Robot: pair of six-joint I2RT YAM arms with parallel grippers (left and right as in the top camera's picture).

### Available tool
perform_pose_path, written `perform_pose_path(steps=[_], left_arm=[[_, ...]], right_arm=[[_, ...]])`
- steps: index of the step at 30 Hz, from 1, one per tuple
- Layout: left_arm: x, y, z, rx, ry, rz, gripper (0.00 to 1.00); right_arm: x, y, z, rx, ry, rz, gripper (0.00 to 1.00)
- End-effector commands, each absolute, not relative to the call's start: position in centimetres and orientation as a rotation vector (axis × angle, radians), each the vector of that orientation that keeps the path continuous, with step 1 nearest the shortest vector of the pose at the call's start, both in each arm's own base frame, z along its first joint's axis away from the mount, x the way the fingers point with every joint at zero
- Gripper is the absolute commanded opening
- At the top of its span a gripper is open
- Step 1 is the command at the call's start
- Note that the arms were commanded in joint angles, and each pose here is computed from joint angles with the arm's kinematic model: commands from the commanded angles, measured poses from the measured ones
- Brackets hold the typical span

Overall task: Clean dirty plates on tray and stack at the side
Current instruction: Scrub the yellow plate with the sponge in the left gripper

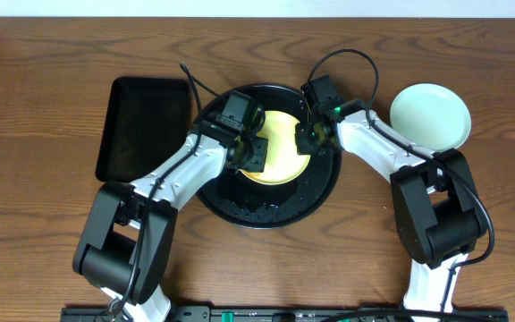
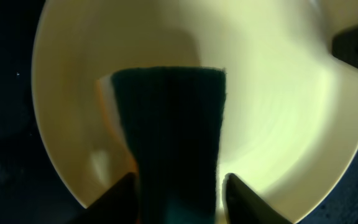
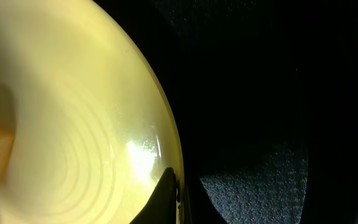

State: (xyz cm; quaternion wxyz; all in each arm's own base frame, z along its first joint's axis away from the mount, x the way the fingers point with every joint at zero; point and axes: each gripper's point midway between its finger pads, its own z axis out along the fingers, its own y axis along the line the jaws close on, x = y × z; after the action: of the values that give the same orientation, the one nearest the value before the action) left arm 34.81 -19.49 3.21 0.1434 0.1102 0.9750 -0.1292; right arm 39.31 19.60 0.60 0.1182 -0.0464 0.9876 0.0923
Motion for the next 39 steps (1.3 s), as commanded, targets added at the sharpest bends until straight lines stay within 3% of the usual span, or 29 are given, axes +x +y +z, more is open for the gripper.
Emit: perform_pose_path(steps=[1,4,16,21,26,39], left_arm=[[33.8,-19.6,2.4,0.361,2.833,-0.32,0.36],[33.5,-19.9,2.0,0.386,2.836,-0.289,0.3],[33.4,-19.0,-0.3,0.391,2.874,-0.164,0.31],[33.1,-18.8,-1.2,0.394,2.898,-0.151,0.14],[32.7,-18.2,-2.8,0.396,2.936,-0.104,0.08],[34.8,-17.2,-3.6,0.368,2.863,0.025,0.08]], right_arm=[[37.7,19.9,-0.6,-0.168,2.942,0.265,0.01],[37.7,19.9,-0.6,-0.168,2.942,0.265,0.01],[37.7,19.9,-0.6,-0.168,2.942,0.265,0.01],[37.7,19.9,-0.6,-0.168,2.942,0.265,0.01],[37.7,19.9,-0.6,-0.168,2.942,0.265,0.01],[37.7,19.9,-0.6,-0.168,2.942,0.264,0.01]])
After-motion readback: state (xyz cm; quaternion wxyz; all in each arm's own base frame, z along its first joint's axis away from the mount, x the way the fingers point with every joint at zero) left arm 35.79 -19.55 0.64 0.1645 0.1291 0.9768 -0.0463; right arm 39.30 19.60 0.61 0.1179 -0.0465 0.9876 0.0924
